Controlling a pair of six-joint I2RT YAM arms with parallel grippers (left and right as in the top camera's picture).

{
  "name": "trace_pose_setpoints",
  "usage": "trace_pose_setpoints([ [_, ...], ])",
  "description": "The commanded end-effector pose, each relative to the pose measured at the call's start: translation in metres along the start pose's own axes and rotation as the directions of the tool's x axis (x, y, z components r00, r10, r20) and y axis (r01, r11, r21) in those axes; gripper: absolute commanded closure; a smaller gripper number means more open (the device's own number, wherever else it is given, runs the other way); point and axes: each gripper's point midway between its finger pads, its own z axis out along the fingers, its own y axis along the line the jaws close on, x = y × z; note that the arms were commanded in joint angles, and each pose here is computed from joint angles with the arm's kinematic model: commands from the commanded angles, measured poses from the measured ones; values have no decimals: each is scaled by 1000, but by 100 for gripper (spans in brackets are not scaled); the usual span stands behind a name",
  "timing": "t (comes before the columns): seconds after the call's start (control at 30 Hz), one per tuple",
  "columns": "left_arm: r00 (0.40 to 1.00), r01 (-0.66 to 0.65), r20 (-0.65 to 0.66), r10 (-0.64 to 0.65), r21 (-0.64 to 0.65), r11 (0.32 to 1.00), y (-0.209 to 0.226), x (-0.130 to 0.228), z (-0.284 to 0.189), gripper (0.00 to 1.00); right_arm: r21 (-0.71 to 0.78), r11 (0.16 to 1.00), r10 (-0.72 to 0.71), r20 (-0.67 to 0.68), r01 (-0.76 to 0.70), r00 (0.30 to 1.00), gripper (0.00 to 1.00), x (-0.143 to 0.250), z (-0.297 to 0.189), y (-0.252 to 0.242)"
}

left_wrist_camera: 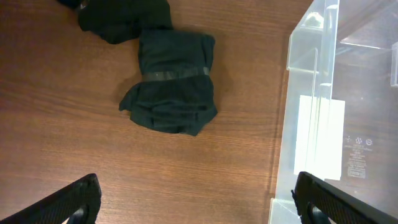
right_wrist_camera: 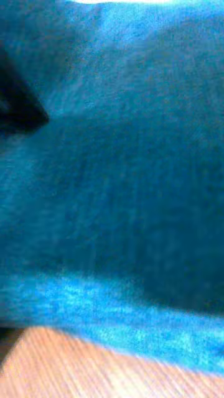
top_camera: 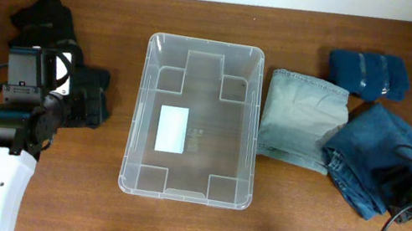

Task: Pack container
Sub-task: 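Reach the right gripper to the dark-blue folded jeans and grasp it, then lift the dark-blue jeans with the right gripper and lower into bin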

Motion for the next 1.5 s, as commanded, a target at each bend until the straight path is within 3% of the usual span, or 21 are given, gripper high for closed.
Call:
trace_pose_setpoints([
  [0.0,1000,9,20,-9,3,1000,-1,-7,-4,1,-83,992,-102,-43,99,994,53,11,18,33],
  [0.1,1000,9,19,-9,3,1000,-1,-6,-4,1,-91,986,-143,-41,139,989,89,12,22,42],
  [0.13,1000,9,19,-9,3,1000,-1,-6,-4,1,-92,985,-148,-42,144,988,96,12,23,44],
  [0.43,1000,9,19,-9,3,1000,-1,-6,-4,1,-100,980,-175,3,175,985,96,-4,-8,68],
  [0.73,1000,9,19,-9,3,1000,-1,-6,-4,1,-93,909,-375,242,406,895,96,-27,-124,151],
  [0.93,1000,9,19,-9,3,1000,-1,-6,-4,0,-114,765,-571,333,633,750,96,6,-175,231],
  [1.1,1000,9,19,-9,3,1000,-1,-6,-4,1,-163,569,-721,372,806,584,96,58,-192,303],
  [1.17,1000,9,19,-9,3,1000,-1,-6,-4,1,-196,454,-776,392,869,493,96,91,-194,336],
  [1.2,1000,9,19,-9,3,1000,-1,-6,-4,1,-213,373,-805,410,903,429,96,115,-192,356],
  [1.3,1000,9,19,-9,3,1000,-1,-6,-4,1,-230,252,-845,421,940,330,96,156,-181,384],
  [1.47,1000,9,19,-9,3,1000,-1,-6,-4,1,-262,135,-901,369,956,229,96,216,-129,417],
])
